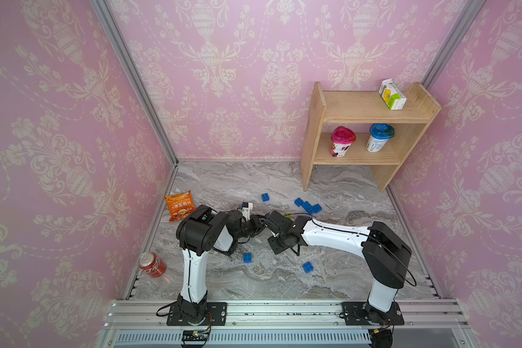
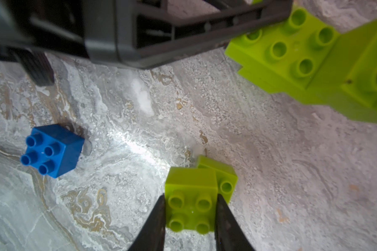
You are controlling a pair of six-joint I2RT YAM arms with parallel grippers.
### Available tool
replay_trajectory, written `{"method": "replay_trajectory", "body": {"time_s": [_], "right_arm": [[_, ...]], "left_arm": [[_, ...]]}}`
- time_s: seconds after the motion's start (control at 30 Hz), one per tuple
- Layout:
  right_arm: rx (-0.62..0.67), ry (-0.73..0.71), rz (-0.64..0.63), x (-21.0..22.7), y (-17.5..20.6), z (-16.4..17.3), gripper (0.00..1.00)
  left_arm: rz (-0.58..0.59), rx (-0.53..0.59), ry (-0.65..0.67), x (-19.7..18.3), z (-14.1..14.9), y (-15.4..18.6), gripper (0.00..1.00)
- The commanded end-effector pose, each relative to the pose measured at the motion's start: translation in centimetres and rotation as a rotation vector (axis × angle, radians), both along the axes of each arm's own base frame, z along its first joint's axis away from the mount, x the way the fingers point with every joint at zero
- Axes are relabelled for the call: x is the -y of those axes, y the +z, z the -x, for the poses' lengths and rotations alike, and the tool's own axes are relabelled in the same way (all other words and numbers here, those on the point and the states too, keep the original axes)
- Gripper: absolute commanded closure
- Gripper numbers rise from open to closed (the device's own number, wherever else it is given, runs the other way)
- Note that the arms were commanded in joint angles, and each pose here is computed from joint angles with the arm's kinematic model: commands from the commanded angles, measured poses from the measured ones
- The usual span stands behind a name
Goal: Assemble the letter v with lego
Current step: Assemble the lego brick with the lego brick.
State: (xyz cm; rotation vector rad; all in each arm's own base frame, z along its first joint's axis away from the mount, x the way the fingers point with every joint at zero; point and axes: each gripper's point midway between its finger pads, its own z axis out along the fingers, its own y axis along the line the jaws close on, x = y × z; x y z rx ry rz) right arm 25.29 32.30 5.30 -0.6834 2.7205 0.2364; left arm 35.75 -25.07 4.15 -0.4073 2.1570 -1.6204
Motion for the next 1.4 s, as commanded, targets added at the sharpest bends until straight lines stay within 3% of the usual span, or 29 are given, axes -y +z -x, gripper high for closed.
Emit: {"method": "replay_trajectory", "body": {"time_s": [0.0, 0.43, 0.63, 0.93, 1.37], "right_arm": [[-0.057, -0.096, 0.05, 0.7, -1.2, 0.8, 1.0], [-0.036, -0.224, 0.058, 3.6, 0.9, 1.4, 1.0], [0.019, -0.178, 0.001, 2.5, 3.5, 0.8, 1.0], [-0.008, -0.01, 0.049, 1.4, 1.7, 0.3, 1.0], [-0.058, 0.021, 0.075, 1.4, -0.1, 0.7, 1.0]], "left_arm": [[-0.084, -0.148, 0.008, -0.4, 1.6, -4.2, 0.74], [-0.082, -0.139, 0.003, -0.3, 1.6, -3.8, 0.74], [-0.08, -0.139, 0.006, -0.3, 1.5, -3.8, 0.75], [-0.082, -0.138, 0.006, -0.3, 1.6, -3.7, 0.75], [-0.088, -0.137, 0.007, -0.2, 1.4, -3.6, 0.75]]}}
